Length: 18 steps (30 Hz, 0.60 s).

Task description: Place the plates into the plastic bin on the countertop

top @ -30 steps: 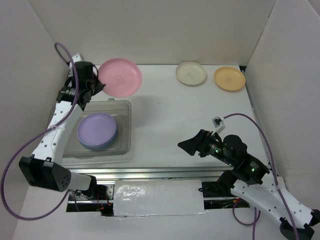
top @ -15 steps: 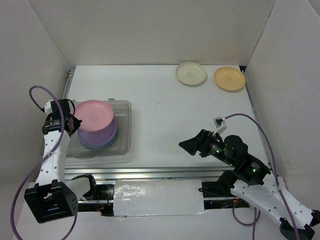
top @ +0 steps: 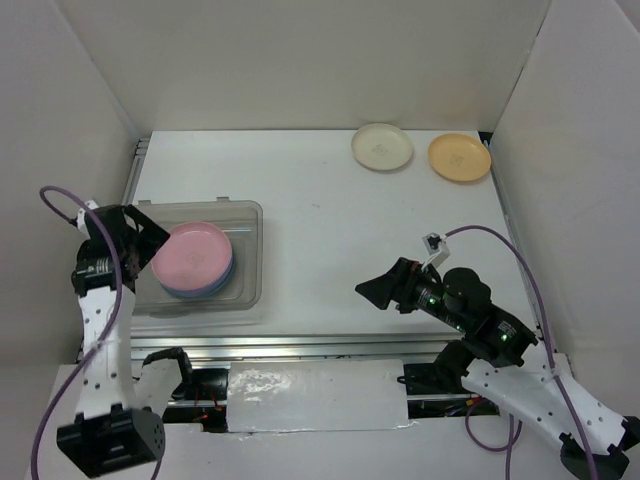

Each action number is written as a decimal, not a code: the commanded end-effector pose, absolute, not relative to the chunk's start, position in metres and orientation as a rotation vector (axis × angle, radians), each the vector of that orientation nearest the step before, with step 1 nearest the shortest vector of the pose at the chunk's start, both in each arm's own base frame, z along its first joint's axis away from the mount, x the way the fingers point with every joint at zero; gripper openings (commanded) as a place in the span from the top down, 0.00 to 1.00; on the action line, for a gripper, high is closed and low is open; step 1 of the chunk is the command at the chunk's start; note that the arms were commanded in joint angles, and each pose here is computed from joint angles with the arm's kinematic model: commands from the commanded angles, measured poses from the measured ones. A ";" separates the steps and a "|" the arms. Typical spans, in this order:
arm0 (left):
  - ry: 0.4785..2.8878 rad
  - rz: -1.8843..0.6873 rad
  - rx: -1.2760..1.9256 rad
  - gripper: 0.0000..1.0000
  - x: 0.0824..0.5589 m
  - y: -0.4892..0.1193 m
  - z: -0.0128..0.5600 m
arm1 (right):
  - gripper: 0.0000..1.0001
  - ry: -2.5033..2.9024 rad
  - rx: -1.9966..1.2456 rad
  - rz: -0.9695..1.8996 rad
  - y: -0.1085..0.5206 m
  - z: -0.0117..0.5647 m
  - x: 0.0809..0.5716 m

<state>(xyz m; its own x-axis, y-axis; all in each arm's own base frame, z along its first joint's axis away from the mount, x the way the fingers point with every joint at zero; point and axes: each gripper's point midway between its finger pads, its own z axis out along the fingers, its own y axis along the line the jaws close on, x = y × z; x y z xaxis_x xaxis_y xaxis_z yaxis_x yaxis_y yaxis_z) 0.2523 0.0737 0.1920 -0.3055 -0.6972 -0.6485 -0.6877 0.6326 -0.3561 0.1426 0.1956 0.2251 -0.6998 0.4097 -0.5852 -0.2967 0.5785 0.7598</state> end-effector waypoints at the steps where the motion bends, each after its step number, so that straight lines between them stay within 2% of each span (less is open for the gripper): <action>1: 1.949 -0.014 -0.976 0.01 0.233 0.068 0.245 | 0.00 1.984 0.074 1.169 0.199 0.243 0.150; 5: 1.988 -0.084 -0.853 0.01 0.233 0.052 0.252 | 0.00 1.991 0.137 1.081 0.195 0.239 0.167; 12: 2.082 -0.318 -0.628 0.01 0.259 -0.004 0.233 | 0.00 2.005 0.379 0.885 0.160 0.223 0.192; 15: 2.118 -0.398 -0.511 0.01 0.277 -0.047 0.239 | 0.00 1.958 0.541 0.806 0.133 0.220 0.194; 18: 2.191 -0.372 -0.409 0.01 0.300 -0.095 0.232 | 0.00 1.880 0.703 0.711 0.098 0.229 0.193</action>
